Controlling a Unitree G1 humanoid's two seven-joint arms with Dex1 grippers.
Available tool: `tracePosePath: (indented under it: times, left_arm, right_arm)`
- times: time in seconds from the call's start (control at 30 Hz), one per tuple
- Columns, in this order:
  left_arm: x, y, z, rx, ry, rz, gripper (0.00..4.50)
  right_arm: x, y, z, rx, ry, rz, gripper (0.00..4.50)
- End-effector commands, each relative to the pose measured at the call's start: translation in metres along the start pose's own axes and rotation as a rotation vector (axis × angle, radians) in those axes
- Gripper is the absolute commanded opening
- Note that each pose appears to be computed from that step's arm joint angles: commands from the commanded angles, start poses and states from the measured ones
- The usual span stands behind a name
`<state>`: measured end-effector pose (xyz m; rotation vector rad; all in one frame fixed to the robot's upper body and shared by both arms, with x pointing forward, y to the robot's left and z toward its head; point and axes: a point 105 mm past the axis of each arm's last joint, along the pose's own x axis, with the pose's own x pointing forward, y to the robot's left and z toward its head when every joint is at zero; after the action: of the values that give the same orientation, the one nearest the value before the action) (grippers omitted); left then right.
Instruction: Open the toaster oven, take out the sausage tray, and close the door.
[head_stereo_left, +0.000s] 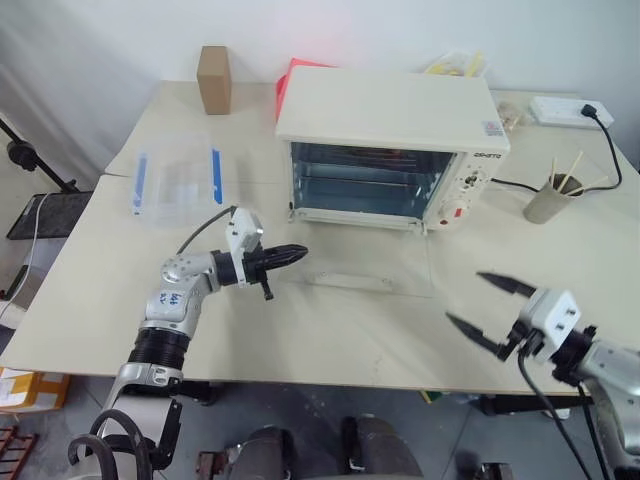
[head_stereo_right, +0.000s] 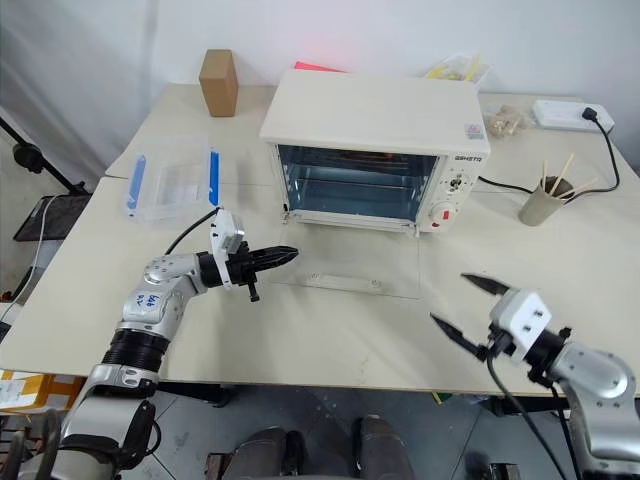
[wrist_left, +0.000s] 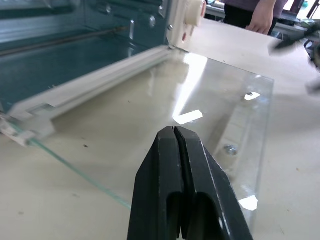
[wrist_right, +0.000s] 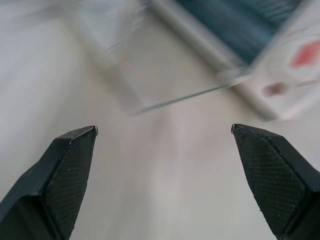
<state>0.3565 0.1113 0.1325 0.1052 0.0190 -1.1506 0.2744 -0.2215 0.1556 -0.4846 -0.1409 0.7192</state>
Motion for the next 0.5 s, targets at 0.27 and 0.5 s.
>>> tracePosePath:
  times: [0.27, 0.5]
  left_arm:
    - [-0.013, -0.015, 0.016, 0.012, -0.096, 0.048, 2.08]
    - [-0.035, -0.021, 0.032, 0.062, -0.175, 0.155, 4.26]
  right_arm:
    - [0.114, -0.004, 0.057, -0.199, -0.053, 0.024, 4.5]
    - [0.19, -0.017, 0.067, -0.447, 0.011, -0.165, 4.5]
